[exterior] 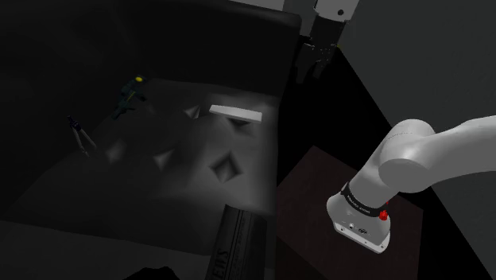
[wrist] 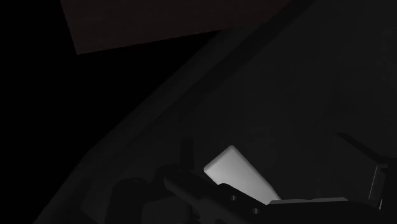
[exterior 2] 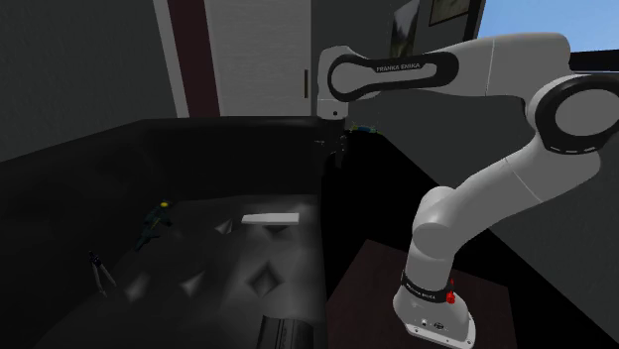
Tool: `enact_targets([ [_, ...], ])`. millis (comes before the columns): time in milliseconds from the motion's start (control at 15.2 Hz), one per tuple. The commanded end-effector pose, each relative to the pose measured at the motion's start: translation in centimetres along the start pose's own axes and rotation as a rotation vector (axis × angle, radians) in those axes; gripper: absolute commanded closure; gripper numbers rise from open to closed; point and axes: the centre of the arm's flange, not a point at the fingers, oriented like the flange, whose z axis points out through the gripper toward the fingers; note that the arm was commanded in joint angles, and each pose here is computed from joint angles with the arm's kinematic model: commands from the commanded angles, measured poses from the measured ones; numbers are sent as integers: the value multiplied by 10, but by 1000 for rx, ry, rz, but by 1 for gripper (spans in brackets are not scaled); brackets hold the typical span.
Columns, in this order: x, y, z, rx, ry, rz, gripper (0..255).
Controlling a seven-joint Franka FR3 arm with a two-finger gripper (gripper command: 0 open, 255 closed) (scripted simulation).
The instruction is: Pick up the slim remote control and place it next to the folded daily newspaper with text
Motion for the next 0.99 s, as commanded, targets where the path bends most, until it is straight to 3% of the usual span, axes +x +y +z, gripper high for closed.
enact_targets([
  [0,0,0,0,0,0,0,0],
  [924,140,-35,115,-38,-2,-441,0],
])
